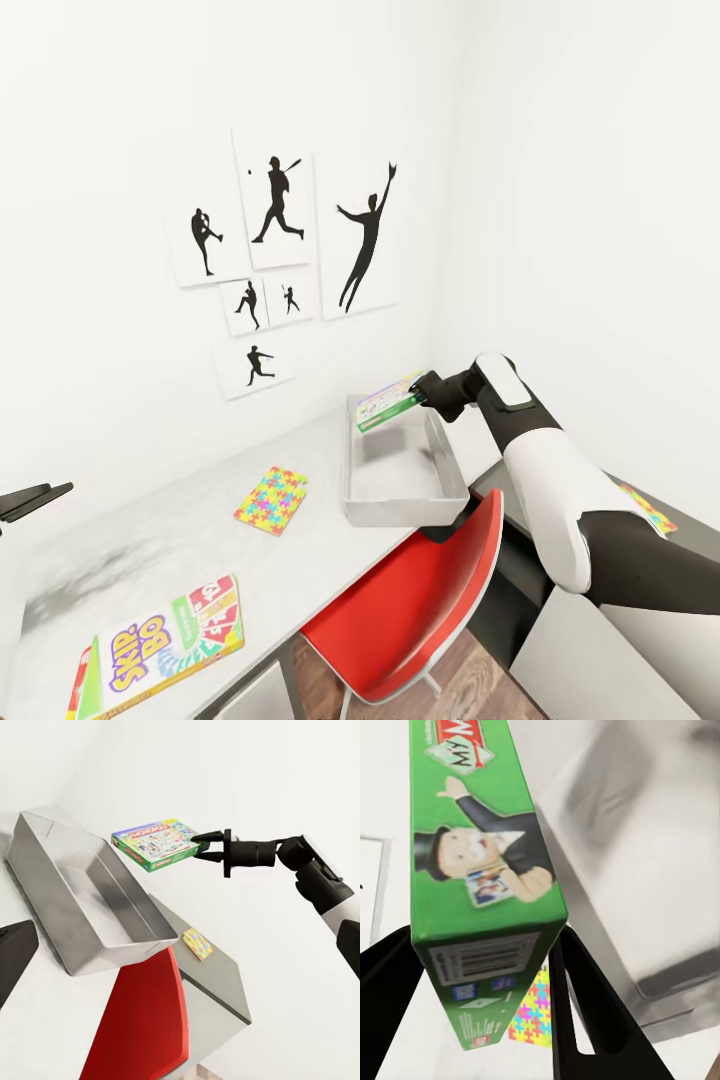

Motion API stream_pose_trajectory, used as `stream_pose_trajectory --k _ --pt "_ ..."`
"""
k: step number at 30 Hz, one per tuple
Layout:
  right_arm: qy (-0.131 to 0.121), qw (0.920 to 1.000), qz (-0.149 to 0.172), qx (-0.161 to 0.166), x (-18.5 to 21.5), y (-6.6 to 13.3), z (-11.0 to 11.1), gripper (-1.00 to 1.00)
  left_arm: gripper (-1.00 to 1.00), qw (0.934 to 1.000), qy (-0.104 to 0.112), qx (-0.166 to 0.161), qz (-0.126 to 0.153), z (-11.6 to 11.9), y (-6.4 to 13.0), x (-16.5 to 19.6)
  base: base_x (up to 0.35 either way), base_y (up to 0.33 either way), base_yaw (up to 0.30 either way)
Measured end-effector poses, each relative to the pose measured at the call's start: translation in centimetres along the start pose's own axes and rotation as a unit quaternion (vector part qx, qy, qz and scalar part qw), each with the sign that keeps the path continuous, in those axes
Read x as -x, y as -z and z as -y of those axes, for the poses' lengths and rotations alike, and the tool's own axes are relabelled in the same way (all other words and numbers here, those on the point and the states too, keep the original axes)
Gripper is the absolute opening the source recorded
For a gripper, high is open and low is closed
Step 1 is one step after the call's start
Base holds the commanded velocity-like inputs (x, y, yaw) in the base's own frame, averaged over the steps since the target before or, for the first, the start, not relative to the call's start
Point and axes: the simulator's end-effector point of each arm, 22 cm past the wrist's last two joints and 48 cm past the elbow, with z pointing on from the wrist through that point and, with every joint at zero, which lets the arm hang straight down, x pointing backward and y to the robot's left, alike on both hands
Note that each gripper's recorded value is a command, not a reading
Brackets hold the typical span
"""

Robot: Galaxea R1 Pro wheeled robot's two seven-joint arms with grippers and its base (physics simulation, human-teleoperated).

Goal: Put all the toys in the child's room - the three board games (two on the bed and one on the table), the two jigsaw puzzles on the table, and the tennis ball on the table - inside the toy box on the table in the child's room.

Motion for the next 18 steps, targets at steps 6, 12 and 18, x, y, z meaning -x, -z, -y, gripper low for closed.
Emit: stream_pose_trajectory --k 6,12,18 --pt "-0.003 1.0000 -0.003 -0.002 0.0 -0.5 0.4 -1.00 1.00 1.0000 0.003 0.002 -0.002 -0.4 -0.1 -0.2 0.000 0.000 0.000" --pt "-0.004 1.0000 -0.006 -0.006 -0.2 -1.1 0.9 -1.00 1.00 1.0000 0.008 0.003 -0.004 -0.7 -0.3 -0.4 0.000 0.000 0.000" --pt "-0.004 0.9999 -0.009 -0.010 -0.3 -1.6 1.3 -1.00 1.00 0.9999 0.012 0.005 -0.006 -1.1 -0.5 -0.7 0.000 0.000 0.000"
